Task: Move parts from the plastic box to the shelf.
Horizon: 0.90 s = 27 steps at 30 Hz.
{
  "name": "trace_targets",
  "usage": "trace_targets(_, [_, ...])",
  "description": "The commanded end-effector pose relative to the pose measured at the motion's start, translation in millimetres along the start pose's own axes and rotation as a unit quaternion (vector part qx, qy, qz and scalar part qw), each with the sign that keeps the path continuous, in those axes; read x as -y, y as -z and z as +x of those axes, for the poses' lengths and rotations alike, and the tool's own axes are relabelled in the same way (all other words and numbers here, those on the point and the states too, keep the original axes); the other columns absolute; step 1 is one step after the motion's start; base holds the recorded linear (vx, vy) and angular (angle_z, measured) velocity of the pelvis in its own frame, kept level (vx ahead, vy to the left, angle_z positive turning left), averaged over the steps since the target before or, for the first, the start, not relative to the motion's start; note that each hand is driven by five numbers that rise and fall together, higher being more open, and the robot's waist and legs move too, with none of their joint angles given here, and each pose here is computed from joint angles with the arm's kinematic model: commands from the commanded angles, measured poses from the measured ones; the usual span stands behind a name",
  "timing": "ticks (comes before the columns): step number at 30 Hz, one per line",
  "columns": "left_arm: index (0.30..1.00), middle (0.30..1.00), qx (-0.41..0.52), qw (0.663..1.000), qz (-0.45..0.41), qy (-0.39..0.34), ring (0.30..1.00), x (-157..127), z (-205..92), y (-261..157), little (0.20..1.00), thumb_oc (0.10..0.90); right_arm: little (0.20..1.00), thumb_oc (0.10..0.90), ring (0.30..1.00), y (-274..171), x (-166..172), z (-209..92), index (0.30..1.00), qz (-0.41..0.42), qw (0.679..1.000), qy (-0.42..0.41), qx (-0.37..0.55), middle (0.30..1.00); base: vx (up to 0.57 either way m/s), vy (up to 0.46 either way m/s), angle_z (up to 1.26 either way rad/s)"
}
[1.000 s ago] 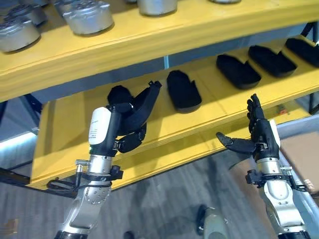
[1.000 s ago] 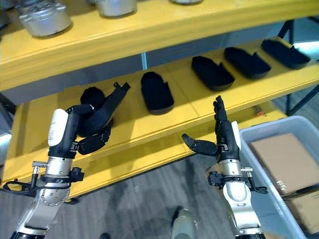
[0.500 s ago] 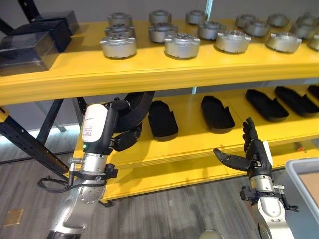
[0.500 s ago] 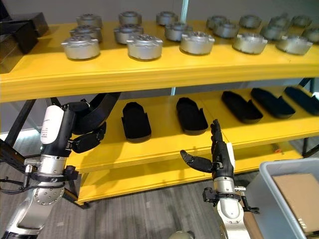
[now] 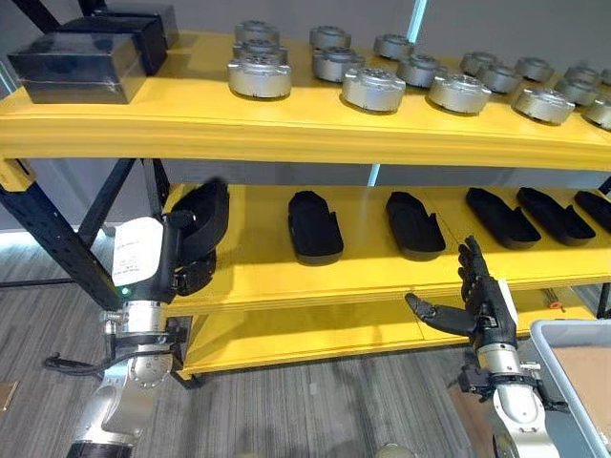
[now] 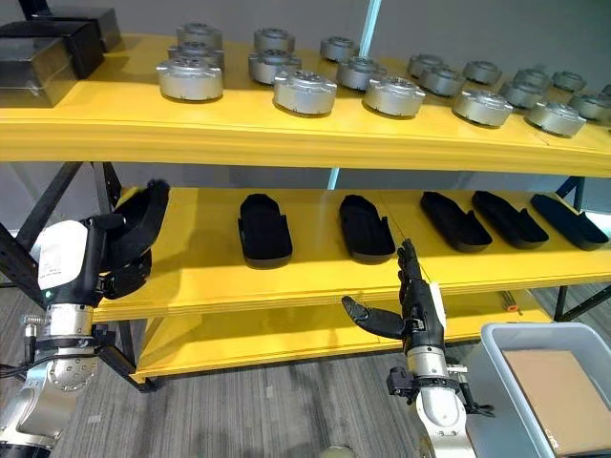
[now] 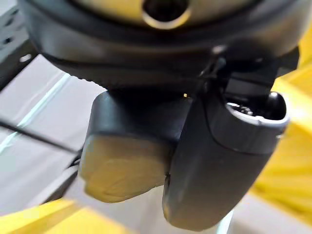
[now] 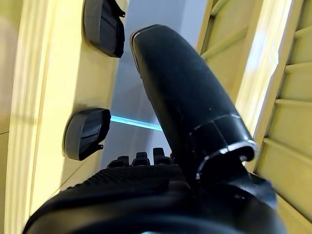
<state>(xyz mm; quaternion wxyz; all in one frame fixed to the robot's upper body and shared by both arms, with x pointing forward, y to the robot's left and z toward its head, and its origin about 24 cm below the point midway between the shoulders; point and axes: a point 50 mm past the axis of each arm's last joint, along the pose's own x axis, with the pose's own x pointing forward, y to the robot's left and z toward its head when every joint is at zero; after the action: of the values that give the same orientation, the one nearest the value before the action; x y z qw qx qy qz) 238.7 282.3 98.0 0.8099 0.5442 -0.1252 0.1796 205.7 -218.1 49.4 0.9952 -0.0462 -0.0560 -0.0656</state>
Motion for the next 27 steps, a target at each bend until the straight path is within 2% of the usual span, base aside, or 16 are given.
trace_targets(1, [0.3, 0.3, 0.1, 0.981, 0.019, -0.163, 0.3, -51, 53, -36, 0.3, 0.4, 1.0, 0.9, 1.0, -61, 6, 25, 1.0, 0.011, 0.986, 0.001, 0.164, 1.0, -0.06, 0.005, 0.03])
trace_targets(6, [0.3, 0.3, 0.099, 0.98, 0.065, -0.158, 0.3, -49, 81, -40, 0.3, 0.4, 1.0, 0.9, 1.0, -70, -4, 31, 1.0, 0.015, 0.983, -0.033, 0.182, 1.0, -0.09, 0.018, 0.04])
trace_targets(11, [0.3, 0.3, 0.066, 0.974, 0.088, -0.198, 0.3, -59, 107, -36, 0.3, 0.4, 1.0, 0.9, 1.0, -79, -12, 37, 1.0, 0.02, 0.978, -0.056, 0.201, 1.0, -0.11, 0.012, -0.1])
trace_targets(18, [0.3, 0.3, 0.053, 0.965, 0.122, -0.227, 0.3, -78, 121, -32, 0.3, 0.4, 1.0, 0.9, 1.0, -83, -6, 37, 1.0, 0.013, 0.976, -0.049, 0.211, 1.0, -0.02, -0.012, -0.09])
trace_targets(27, [0.3, 0.3, 0.06, 0.957, 0.204, -0.199, 0.3, -88, 133, -26, 0.3, 0.4, 1.0, 0.9, 1.0, -88, -3, 35, 1.0, 0.01, 0.973, -0.053, 0.223, 1.0, 0.0, 0.002, -0.01])
